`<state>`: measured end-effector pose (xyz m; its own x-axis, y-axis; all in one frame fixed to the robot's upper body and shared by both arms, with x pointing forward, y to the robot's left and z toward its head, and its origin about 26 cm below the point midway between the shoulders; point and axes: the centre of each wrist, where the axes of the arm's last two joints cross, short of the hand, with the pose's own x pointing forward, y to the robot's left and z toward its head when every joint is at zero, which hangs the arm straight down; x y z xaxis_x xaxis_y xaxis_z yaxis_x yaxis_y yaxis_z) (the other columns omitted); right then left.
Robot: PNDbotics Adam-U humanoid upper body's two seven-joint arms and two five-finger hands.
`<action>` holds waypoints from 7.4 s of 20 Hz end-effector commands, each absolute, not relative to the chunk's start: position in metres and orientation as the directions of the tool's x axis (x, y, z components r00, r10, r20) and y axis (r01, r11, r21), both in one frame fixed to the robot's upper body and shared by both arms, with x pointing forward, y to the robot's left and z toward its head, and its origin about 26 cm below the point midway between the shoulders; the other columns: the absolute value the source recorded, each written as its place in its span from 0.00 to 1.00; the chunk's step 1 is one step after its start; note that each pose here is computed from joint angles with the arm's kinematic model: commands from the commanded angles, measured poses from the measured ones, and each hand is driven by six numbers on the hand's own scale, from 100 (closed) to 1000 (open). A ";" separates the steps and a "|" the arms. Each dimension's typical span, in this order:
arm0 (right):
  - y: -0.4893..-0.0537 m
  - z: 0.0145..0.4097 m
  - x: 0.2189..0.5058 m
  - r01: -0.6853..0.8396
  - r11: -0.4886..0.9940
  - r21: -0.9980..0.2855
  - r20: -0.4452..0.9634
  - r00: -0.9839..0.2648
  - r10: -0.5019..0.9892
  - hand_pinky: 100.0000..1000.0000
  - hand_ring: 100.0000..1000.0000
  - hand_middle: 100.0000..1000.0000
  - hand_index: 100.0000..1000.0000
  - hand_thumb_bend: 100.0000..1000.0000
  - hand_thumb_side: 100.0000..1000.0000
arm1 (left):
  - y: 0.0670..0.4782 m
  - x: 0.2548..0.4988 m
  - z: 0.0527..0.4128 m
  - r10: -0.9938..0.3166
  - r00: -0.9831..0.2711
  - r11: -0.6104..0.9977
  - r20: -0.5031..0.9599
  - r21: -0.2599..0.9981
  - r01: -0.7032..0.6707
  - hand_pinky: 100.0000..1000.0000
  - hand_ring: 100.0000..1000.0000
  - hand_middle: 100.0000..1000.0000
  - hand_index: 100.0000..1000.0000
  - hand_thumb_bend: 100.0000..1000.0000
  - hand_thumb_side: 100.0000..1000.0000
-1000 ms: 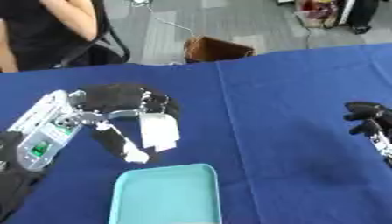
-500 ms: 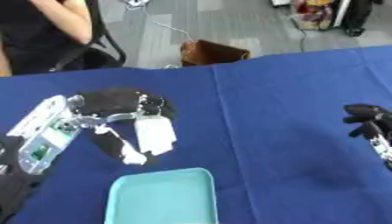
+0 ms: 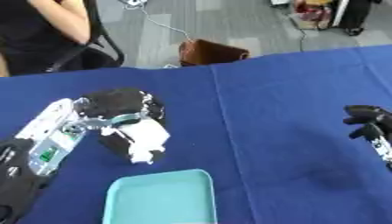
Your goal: Pick up objects on the table and place them in the box.
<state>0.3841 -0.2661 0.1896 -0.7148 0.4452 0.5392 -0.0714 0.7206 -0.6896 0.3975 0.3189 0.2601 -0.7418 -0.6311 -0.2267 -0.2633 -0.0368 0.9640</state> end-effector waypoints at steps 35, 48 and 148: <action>-0.267 0.199 0.383 -0.056 0.718 -0.694 0.516 -0.733 0.442 0.61 0.76 0.83 0.84 0.00 0.85 | 0.322 0.397 0.250 -0.592 -0.761 -0.238 -0.266 0.960 -0.151 0.11 0.23 0.42 0.60 0.62 0.75; -0.266 0.199 0.383 -0.058 0.718 -0.694 0.516 -0.736 0.439 0.61 0.76 0.83 0.84 0.00 0.85 | 0.321 0.396 0.249 -0.585 -0.769 -0.256 -0.257 0.958 -0.126 0.00 0.06 0.38 0.56 0.27 0.31; -0.277 0.175 0.385 -0.075 0.732 -0.677 0.576 -0.673 0.464 0.61 0.77 0.84 0.87 0.00 0.86 | 0.234 0.340 0.299 -0.270 -0.959 0.026 -0.087 0.995 -0.098 0.00 0.00 0.02 0.06 0.00 0.13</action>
<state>0.3848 -0.2746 0.1653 -0.6587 0.4596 0.5957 -0.0975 0.7329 -0.6733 0.3416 0.2326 0.2947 -0.9597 -0.2738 -0.0638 -0.0778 0.0404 0.9962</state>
